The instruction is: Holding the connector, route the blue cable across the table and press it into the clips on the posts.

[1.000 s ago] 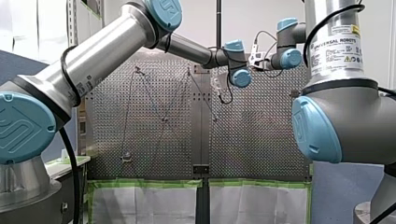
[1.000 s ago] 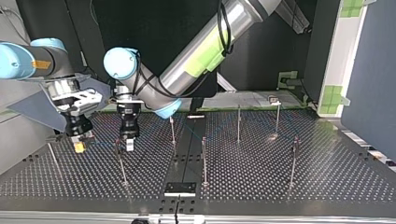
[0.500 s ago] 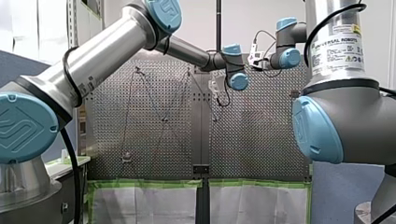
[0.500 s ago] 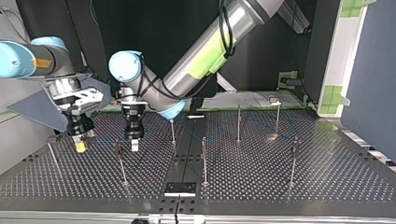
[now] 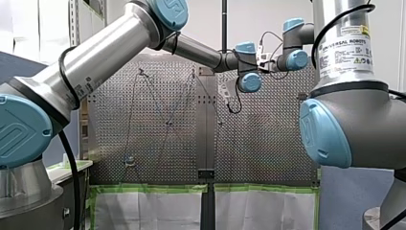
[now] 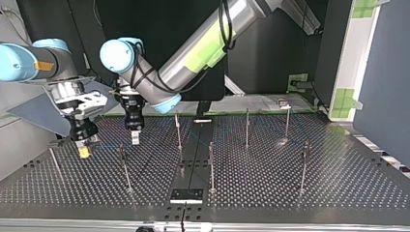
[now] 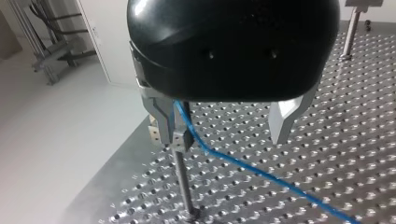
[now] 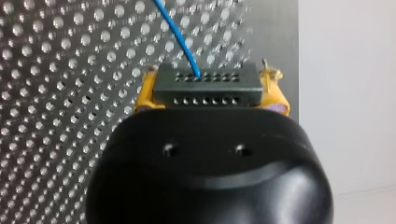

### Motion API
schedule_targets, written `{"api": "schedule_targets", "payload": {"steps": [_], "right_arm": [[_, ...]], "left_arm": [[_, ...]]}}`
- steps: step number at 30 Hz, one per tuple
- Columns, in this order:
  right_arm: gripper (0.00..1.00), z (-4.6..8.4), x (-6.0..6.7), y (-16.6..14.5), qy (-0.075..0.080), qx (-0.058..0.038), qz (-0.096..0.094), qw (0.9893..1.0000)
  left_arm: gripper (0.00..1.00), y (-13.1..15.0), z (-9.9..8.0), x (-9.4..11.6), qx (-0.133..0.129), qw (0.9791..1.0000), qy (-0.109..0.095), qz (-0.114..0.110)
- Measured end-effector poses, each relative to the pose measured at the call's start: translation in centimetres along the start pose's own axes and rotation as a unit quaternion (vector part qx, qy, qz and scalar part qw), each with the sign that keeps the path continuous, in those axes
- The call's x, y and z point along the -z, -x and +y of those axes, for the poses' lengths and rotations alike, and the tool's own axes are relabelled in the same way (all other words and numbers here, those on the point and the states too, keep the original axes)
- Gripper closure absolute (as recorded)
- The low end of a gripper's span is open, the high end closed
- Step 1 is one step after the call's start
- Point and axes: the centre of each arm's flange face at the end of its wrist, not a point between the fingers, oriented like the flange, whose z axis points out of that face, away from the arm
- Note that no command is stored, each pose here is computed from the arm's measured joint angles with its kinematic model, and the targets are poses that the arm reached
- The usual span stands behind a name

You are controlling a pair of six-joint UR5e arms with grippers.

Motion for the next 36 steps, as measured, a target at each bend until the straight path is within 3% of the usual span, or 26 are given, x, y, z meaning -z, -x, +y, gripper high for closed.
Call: {"api": "schedule_targets", "payload": {"steps": [11,15,26,30,36], "right_arm": [[1.0,0.0,0.0,0.0,0.0,0.0,0.0,1.0],[1.0,0.0,0.0,0.0,0.0,0.0,0.0,1.0],[1.0,0.0,0.0,0.0,0.0,0.0,0.0,1.0],[1.0,0.0,0.0,0.0,0.0,0.0,0.0,1.0],[1.0,0.0,0.0,0.0,0.0,0.0,0.0,1.0]], "left_arm": [[0.0,-0.8,1.8,3.3,-0.002,0.9985,0.043,0.034],[0.0,0.7,2.0,4.2,0.015,0.9981,0.055,0.023],[0.0,4.5,1.1,7.5,0.054,0.9973,0.049,-0.004],[0.0,5.8,1.1,8.6,0.068,0.996,0.056,-0.015],[0.0,7.8,1.5,9.7,0.1,0.9921,0.069,-0.033]]}}
